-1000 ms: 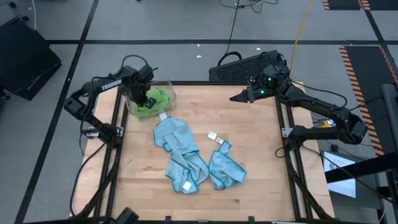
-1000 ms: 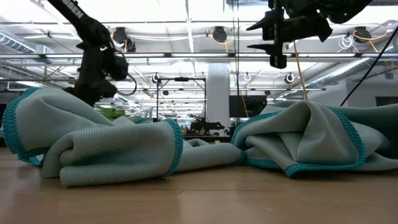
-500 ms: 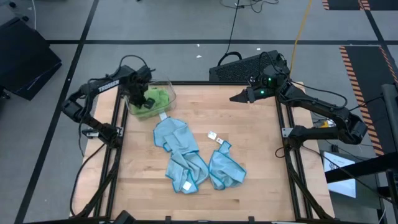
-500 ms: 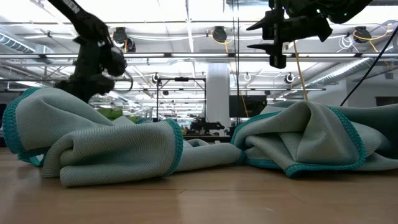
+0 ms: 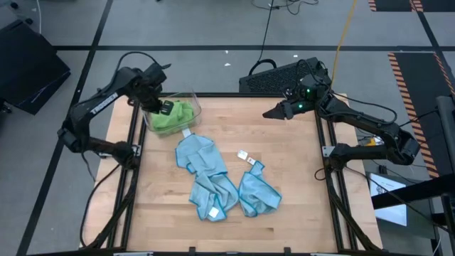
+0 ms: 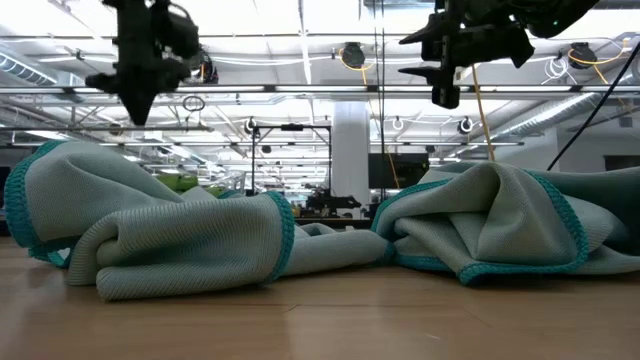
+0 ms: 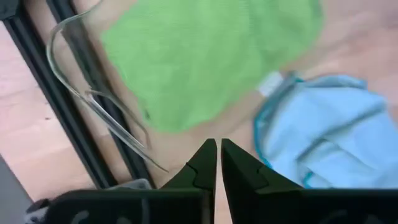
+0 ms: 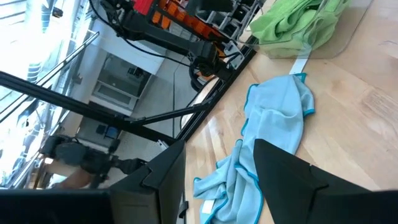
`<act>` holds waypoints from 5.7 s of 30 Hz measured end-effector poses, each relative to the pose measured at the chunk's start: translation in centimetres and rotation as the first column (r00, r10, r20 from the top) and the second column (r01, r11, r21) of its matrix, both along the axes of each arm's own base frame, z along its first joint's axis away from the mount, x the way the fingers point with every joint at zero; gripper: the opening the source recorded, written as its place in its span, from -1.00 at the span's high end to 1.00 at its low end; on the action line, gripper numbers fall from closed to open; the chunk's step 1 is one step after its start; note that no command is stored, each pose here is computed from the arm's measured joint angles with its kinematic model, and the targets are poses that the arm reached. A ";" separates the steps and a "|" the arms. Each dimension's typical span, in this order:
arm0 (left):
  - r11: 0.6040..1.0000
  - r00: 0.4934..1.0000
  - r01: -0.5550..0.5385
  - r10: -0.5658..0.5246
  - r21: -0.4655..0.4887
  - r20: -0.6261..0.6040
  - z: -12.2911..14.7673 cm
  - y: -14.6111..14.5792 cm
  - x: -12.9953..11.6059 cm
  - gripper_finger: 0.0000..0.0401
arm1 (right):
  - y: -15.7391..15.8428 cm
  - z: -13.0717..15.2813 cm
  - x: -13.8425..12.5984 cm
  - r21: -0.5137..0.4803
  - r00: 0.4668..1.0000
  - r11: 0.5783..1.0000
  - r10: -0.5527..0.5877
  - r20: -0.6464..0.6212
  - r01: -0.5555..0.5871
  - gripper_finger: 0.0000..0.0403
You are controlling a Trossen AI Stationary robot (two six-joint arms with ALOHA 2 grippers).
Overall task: Fold microfiber towels
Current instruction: Fold the top center blue microfiber cloth
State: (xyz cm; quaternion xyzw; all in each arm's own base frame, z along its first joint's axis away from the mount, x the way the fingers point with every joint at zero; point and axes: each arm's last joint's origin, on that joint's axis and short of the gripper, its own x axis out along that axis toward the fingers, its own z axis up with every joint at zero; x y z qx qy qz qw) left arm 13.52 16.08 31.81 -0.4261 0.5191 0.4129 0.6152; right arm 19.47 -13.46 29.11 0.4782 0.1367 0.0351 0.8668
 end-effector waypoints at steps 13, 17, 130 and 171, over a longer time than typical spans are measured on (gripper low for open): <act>0.997 0.984 -0.017 0.002 0.078 0.181 4.3 -6.2 2.8 0.87 | 0.0 0.0 0.0 -0.048 1.000 0.999 0.011 0.009 -0.010 0.10; 0.998 0.979 0.028 -0.040 0.064 0.198 4.3 -8.3 4.0 0.87 | 0.0 -0.1 0.0 -0.056 1.000 0.998 0.014 0.004 -0.014 0.10; 0.978 0.966 0.166 -0.135 -0.128 0.222 -8.7 -15.2 6.6 0.66 | 8.0 -1.7 1.5 0.076 0.959 0.987 -0.121 -0.256 0.145 0.10; 0.784 0.747 0.490 -0.603 0.381 0.279 -4.3 -14.0 9.1 0.98 | 9.2 -1.2 2.6 0.143 0.962 0.968 -0.175 -0.208 0.207 0.10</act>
